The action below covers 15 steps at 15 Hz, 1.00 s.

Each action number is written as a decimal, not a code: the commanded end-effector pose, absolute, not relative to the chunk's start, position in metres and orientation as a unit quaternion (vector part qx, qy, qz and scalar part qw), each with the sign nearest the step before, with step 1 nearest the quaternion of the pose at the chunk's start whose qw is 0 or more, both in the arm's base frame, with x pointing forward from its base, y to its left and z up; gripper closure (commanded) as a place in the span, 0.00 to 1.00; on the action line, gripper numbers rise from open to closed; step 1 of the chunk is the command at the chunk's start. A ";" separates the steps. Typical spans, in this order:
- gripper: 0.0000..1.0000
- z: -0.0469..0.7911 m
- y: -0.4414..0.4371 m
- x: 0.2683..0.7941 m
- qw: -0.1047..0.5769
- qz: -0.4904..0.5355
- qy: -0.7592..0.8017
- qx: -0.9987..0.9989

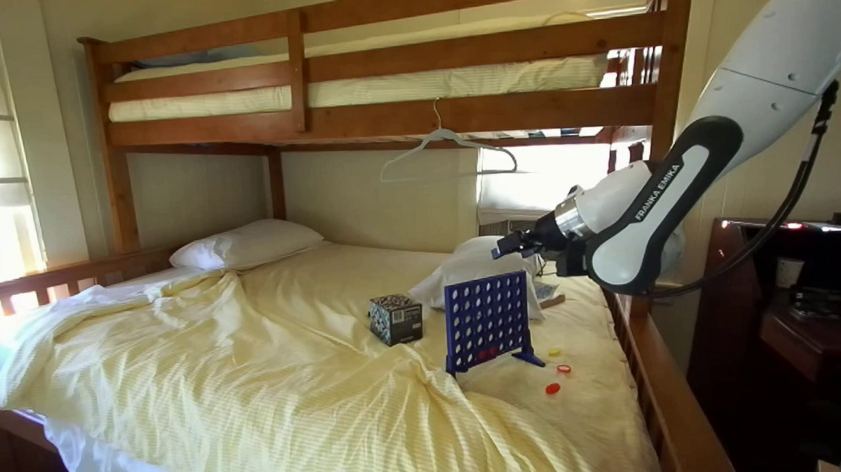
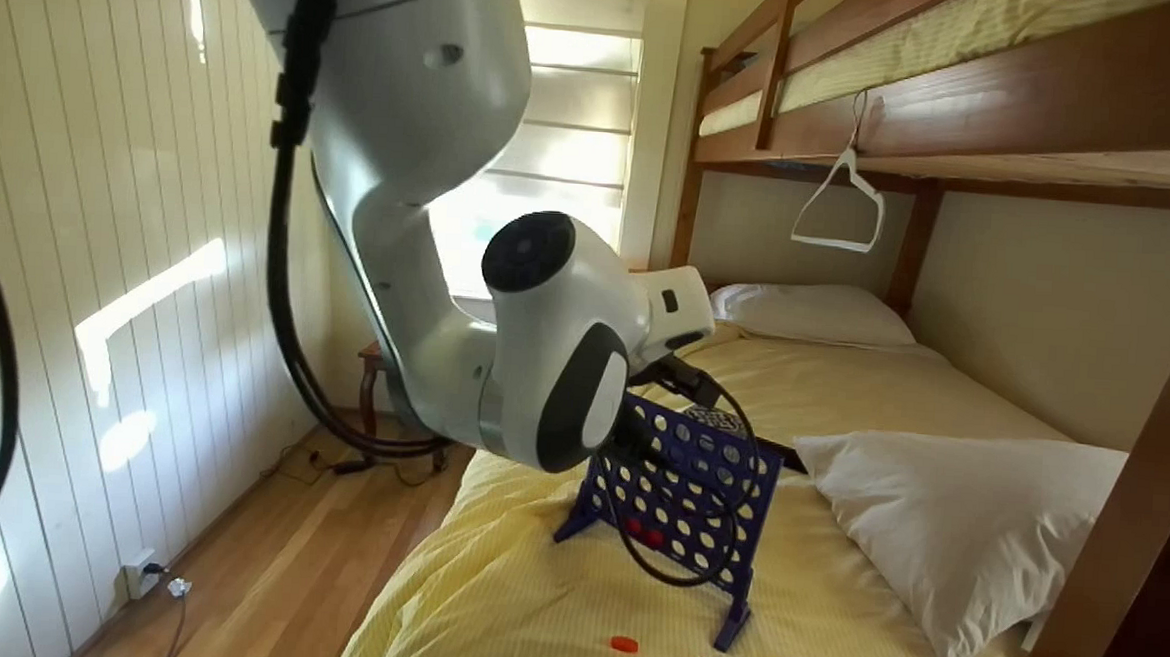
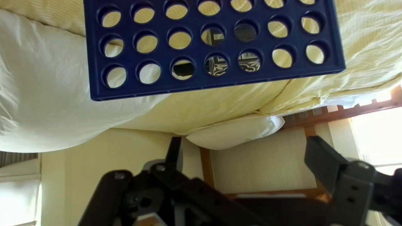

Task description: Put one orange chip in the blue gameboard.

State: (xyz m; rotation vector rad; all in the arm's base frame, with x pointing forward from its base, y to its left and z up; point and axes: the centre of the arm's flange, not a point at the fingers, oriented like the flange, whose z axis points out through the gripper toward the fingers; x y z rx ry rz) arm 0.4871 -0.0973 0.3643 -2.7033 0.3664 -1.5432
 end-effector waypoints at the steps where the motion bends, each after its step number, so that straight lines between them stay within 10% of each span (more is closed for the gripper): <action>1: 0.00 0.394 -0.104 0.467 0.022 -0.449 0.113 -0.886; 15: 0.00 0.417 -0.109 0.442 -0.015 -0.328 0.151 -0.932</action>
